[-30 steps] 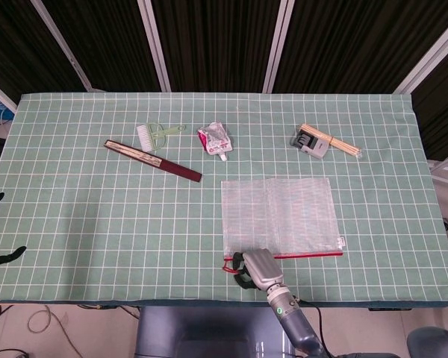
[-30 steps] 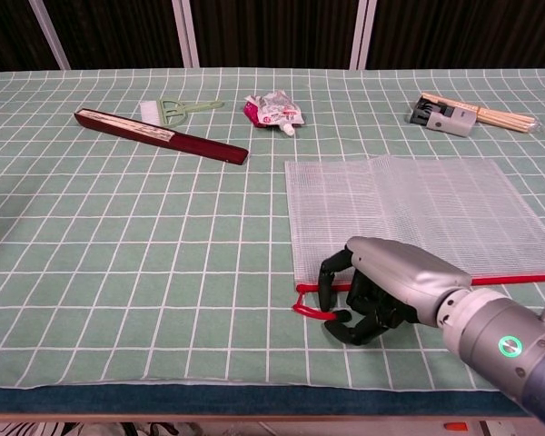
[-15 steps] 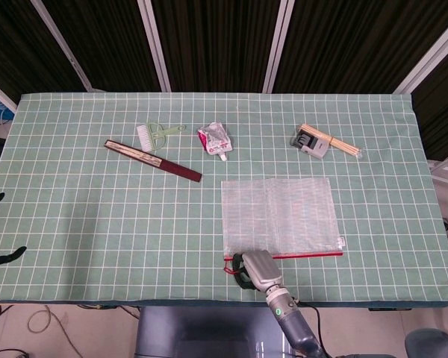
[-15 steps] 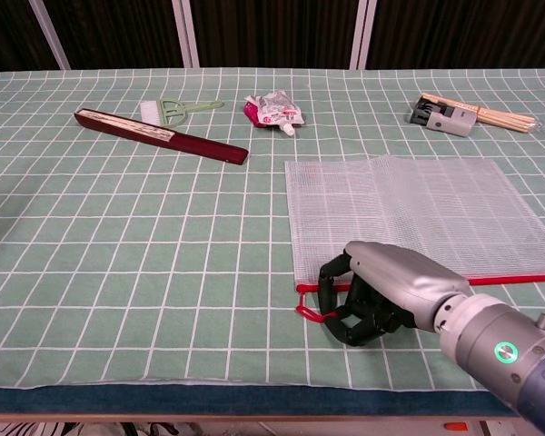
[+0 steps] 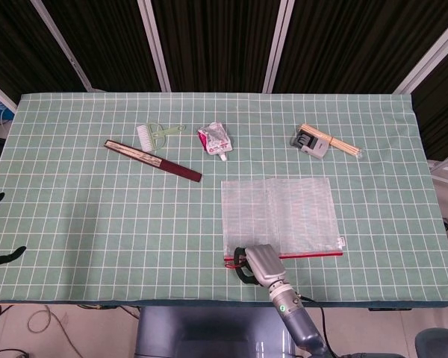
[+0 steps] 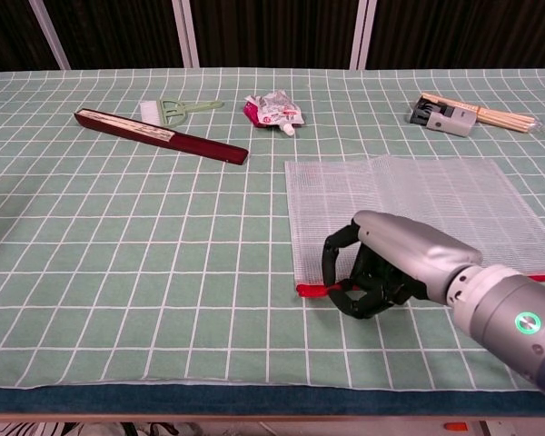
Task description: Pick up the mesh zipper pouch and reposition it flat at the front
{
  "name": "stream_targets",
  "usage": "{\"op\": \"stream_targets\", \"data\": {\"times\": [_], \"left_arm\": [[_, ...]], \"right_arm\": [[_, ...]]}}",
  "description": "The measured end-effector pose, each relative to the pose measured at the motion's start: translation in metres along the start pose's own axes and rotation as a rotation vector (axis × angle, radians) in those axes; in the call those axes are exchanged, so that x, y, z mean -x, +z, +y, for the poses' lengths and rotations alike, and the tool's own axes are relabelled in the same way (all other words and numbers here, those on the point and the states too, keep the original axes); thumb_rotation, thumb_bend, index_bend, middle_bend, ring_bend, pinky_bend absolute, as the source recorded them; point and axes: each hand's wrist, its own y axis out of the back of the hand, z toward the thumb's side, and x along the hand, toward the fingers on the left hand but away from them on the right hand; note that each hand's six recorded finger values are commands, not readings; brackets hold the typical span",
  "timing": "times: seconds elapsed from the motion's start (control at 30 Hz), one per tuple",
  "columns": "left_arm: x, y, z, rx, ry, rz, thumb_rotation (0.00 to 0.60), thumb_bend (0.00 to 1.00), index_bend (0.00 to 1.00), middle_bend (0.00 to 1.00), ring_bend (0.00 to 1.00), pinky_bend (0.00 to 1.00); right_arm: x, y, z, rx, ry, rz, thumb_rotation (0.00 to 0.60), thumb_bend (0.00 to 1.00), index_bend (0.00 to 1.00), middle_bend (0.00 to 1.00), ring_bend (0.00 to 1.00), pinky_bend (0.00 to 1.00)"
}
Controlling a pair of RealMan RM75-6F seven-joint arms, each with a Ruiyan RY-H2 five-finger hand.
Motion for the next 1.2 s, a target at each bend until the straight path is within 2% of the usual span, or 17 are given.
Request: {"op": "stream_targets", "data": {"times": [0.3,0.53,0.7,0.93,1.2], "left_arm": [[-0.002,0.007,0.001,-0.051,0.012,-0.026,0.6,0.08,0.0,0.0,0.0,0.0],[-0.016,0.037,0.003,-0.07,-0.017,-0.101,0.6,0.12,0.01,0.0,0.0,0.0],[-0.037,0.076,0.012,-0.101,-0.008,-0.195,0.6,0.14,0.13,0.0,0.0,0.0],[-0.069,0.134,0.021,-0.151,0.001,-0.336,0.6,0.17,0.21,0.0,0.0,0.0],[-0.104,0.209,0.015,-0.13,-0.06,-0.48,0.6,0.19,0.32,0.03,0.0,0.0]], "right_arm": [[0.004,0.012,0.044,0.015,-0.077,0.031,0.6,0.57,0.72,1.0,1.0,0.96],[0.009,0.024,0.083,0.034,-0.134,0.053,0.6,0.57,0.73,1.0,1.0,0.96],[0.013,0.034,0.108,0.043,-0.167,0.068,0.6,0.57,0.73,1.0,1.0,0.96],[0.02,0.045,0.126,0.048,-0.182,0.08,0.6,0.57,0.73,1.0,1.0,0.96],[0.031,0.062,0.143,0.05,-0.198,0.101,0.6,0.57,0.73,1.0,1.0,0.96]]}}
